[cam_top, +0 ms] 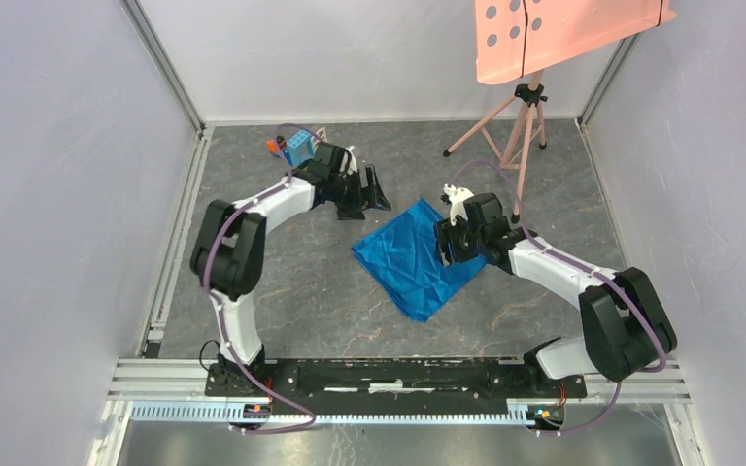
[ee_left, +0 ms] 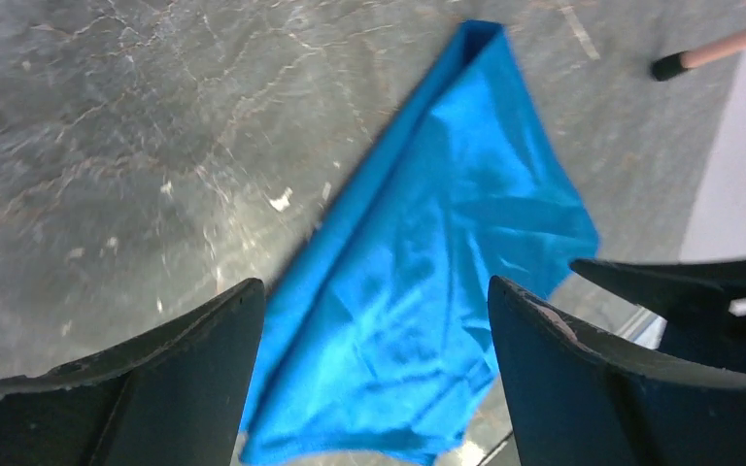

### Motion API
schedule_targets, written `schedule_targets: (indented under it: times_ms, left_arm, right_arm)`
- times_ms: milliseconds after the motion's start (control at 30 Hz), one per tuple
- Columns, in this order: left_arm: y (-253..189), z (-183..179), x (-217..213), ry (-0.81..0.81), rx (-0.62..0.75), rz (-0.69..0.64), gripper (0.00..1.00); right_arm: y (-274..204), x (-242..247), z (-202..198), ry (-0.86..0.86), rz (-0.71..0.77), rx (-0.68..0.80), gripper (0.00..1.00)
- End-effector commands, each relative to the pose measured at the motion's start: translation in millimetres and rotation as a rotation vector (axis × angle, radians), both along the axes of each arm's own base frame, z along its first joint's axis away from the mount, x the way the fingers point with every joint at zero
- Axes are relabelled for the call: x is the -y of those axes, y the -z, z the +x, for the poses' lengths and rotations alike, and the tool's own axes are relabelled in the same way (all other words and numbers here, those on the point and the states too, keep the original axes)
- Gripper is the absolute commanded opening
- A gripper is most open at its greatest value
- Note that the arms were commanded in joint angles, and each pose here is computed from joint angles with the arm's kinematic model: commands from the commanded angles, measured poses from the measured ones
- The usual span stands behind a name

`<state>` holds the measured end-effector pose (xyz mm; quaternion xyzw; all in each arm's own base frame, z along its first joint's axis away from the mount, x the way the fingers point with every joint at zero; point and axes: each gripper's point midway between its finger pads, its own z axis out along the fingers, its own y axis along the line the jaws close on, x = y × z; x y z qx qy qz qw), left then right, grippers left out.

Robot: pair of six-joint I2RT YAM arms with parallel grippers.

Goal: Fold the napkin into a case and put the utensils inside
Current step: Smooth out the square-folded napkin at the center of the board.

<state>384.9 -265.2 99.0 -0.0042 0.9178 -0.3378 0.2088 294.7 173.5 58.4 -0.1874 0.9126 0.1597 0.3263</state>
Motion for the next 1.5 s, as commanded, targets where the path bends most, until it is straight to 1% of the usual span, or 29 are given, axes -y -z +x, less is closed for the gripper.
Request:
schedule_targets:
  times_ms: [0, 67, 133, 233, 333, 367, 400, 433, 600, 667, 733, 800, 867, 933, 1033, 1100, 1167, 1200, 1233, 1300, 1367, 1467]
  left_arm:
    - [23, 16, 22, 0.097, 0.030, 0.012, 0.91]
    - [28, 15, 29, 0.103, 0.026, -0.008, 0.91]
    - [34, 8, 32, 0.117, 0.029, 0.010, 0.91]
    - [45, -11, 30, 0.121, -0.018, 0.009, 0.91]
    - [49, -46, 34, 0.112, -0.036, -0.036, 0.88]
    - [44, -58, 38, 0.099, -0.030, -0.069, 0.87]
    - [51, -77, 35, 0.080, -0.061, -0.082, 0.87]
    - [50, -92, 34, 0.066, -0.055, -0.103, 0.86]
    - [43, -156, 6, -0.065, -0.032, -0.124, 0.87]
    - [50, -173, -19, -0.160, -0.056, -0.055, 0.88]
    - [49, -184, -39, -0.213, -0.053, -0.002, 0.89]
    - [40, -197, -44, -0.217, -0.041, -0.008, 0.85]
    - [32, -211, -35, -0.180, -0.060, -0.070, 0.78]
    - [31, -229, -24, -0.131, -0.099, -0.085, 0.72]
    - [36, -253, -9, -0.101, -0.161, -0.091, 0.69]
    - [41, -263, -5, -0.116, -0.204, -0.082, 0.64]
    - [44, -271, -2, -0.150, -0.226, -0.078, 0.63]
    - [46, -272, -2, -0.194, -0.246, -0.077, 0.63]
    - [48, -276, -1, -0.211, -0.262, -0.081, 0.60]
    - [48, -276, 6, -0.234, -0.271, -0.115, 0.59]
    - [53, -276, 5, -0.253, -0.277, -0.099, 0.55]
    - [60, -274, 2, -0.284, -0.277, -0.062, 0.52]
  right_arm:
    - [7, -9, -11, -0.015, 0.097, -0.057, 0.66]
    - [13, -5, -13, 0.007, 0.111, -0.069, 0.66]
    - [19, 0, -16, 0.017, 0.113, -0.079, 0.66]
    - [22, 11, -19, 0.048, 0.104, -0.071, 0.66]
    - [17, 17, -21, 0.064, 0.109, -0.050, 0.67]
    - [14, 19, -22, 0.066, 0.109, -0.046, 0.67]
    - [13, 21, -23, 0.072, 0.102, -0.045, 0.67]
    - [11, 24, -24, 0.080, 0.093, -0.041, 0.67]
    - [10, 39, -34, 0.106, 0.051, -0.042, 0.68]
    - [11, 41, -38, 0.097, 0.051, -0.048, 0.68]
    - [16, 39, -44, 0.077, 0.056, -0.067, 0.68]
    - [23, 39, -52, 0.061, 0.057, -0.100, 0.69]
    - [29, 38, -62, 0.049, 0.060, -0.134, 0.69]
    - [32, 38, -69, 0.046, 0.075, -0.161, 0.68]
    - [31, 43, -78, 0.068, 0.071, -0.186, 0.67]
    - [27, 49, -80, 0.097, 0.054, -0.190, 0.67]
    - [22, 51, -83, 0.116, 0.048, -0.196, 0.67]
    - [20, 52, -84, 0.119, 0.048, -0.199, 0.67]
    - [18, 52, -85, 0.119, 0.050, -0.196, 0.67]
    - [14, 53, -85, 0.120, 0.052, -0.181, 0.67]
    - [12, 55, -86, 0.120, 0.047, -0.166, 0.68]
    - [12, 57, -88, 0.117, 0.044, -0.160, 0.68]
